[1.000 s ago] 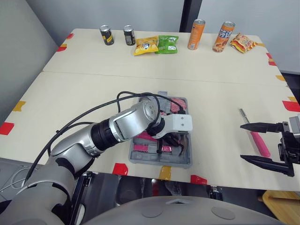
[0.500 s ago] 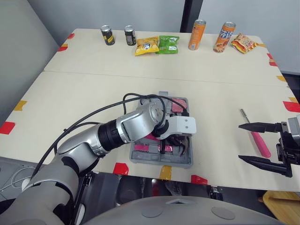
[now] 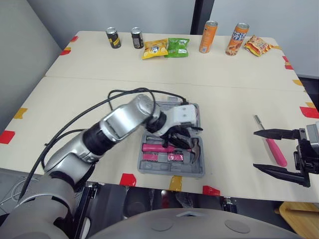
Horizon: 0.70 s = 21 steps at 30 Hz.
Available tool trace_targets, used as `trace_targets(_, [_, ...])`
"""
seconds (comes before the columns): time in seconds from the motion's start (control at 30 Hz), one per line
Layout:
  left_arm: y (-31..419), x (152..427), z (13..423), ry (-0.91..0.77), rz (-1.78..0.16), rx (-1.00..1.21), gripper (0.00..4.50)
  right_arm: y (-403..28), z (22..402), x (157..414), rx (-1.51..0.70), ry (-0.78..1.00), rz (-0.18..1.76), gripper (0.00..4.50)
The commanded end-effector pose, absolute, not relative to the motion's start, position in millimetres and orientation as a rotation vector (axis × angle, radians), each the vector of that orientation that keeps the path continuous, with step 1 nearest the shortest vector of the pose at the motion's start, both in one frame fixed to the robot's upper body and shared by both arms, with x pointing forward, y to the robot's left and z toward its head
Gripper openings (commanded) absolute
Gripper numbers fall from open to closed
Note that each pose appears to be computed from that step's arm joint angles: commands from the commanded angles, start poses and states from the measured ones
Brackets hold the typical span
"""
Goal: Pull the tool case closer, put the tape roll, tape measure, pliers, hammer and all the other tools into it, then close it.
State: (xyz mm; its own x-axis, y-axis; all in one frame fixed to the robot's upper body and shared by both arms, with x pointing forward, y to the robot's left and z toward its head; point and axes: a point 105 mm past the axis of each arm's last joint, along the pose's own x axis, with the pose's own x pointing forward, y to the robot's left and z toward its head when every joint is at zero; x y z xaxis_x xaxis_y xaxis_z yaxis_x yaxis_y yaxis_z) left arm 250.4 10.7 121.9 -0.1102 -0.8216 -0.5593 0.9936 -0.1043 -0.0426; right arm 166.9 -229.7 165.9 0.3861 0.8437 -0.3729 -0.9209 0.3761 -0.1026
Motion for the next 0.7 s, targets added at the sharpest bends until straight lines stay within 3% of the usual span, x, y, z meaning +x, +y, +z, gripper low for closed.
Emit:
trace_targets(0.03, [21.5,248.0,135.3,0.351,-1.700,0.352,2.05,-228.7,170.7,167.3,-0.335,0.248,1.145,4.50])
trace_targets(0.1, [30.5,250.2,126.7,0.312,-1.694,0.315,2.05,-228.4,170.7,167.9,-0.334,0.248,1.145,4.50])
trace_targets(0.13, [33.2,252.0,119.4,0.295,-1.680,0.312,1.81,-228.3,170.7,168.0,-0.333,0.248,1.146,4.50])
trace_targets(0.2, [35.9,251.9,109.5,0.283,-1.675,0.299,1.29,-228.3,170.9,167.9,-0.332,0.249,1.146,4.50])
trace_targets(0.3, [40.2,252.9,93.9,0.284,-1.656,0.298,0.15,-228.1,171.7,167.8,-0.331,0.249,1.148,4.50])
trace_targets(0.53, [55.8,249.5,54.4,0.342,-1.629,0.401,0.07,-229.8,174.6,168.1,-0.336,0.251,1.145,4.50])
trace_targets(0.7, [76.5,244.1,1.8,0.487,-1.602,0.585,0.07,-229.0,174.7,170.1,-0.337,0.253,1.151,4.50])
